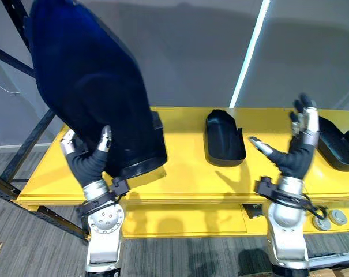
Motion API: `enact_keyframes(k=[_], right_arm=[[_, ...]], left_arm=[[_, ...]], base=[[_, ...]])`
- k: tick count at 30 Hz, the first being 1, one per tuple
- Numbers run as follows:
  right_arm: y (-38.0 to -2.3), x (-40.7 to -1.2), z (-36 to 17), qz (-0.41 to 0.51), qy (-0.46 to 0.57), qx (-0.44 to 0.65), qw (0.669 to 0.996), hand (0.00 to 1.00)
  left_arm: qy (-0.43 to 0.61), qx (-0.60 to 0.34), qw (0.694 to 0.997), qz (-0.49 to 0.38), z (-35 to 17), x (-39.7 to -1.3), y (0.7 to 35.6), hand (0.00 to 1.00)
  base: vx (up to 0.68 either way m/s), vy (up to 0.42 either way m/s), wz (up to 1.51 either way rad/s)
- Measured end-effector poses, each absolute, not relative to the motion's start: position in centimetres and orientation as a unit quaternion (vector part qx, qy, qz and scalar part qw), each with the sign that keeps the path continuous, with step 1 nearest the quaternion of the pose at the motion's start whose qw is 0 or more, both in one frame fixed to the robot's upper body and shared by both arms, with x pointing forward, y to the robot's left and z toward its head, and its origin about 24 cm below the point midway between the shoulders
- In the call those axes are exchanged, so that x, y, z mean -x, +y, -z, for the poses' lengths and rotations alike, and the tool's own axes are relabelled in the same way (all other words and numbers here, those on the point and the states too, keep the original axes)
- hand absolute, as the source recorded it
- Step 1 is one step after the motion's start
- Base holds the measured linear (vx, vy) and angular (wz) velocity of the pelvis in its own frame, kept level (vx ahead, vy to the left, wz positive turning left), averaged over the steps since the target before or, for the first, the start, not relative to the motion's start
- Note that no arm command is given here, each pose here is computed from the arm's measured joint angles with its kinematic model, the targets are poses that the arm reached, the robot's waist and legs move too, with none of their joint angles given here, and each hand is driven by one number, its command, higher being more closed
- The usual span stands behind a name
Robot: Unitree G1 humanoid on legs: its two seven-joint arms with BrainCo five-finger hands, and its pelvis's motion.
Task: Walk over and take plastic housings, then place them on the shelf
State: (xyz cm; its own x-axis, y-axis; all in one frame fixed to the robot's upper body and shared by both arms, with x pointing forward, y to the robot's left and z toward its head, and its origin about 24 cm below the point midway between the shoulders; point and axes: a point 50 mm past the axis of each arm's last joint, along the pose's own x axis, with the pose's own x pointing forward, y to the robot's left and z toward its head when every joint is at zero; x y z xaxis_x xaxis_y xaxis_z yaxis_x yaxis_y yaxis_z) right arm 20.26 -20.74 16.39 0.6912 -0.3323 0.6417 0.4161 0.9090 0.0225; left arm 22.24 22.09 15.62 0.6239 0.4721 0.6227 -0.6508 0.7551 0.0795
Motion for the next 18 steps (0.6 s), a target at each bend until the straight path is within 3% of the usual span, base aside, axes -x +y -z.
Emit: enact_keyframes(k=[7, 11, 18], right_arm=[[-21.4, -18.3, -13.0, 0.182, -0.256, 0.017, 0.949, 0.00], [-20.1, -18.1, -11.9, 0.135, -0.229, -0.017, 0.964, 0.00], [-16.4, -18.7, -11.4, 0.038, -0.218, -0.063, 0.973, 0.00]], left_arm=[[-0.180, -0.215, 0.907, -0.313, -13.2, -24.5, 28.0, 1.00], [-0.178, -0.200, 0.923, -0.276, -16.1, -28.3, 30.5, 1.00], [-0.177, -0.216, 0.942, -0.188, -22.8, -34.3, 30.9, 1.00]], base=[[-0.07, 0.048, -0.09], [-0.01, 0.020, 0.04], [0.00, 0.009, -0.02]])
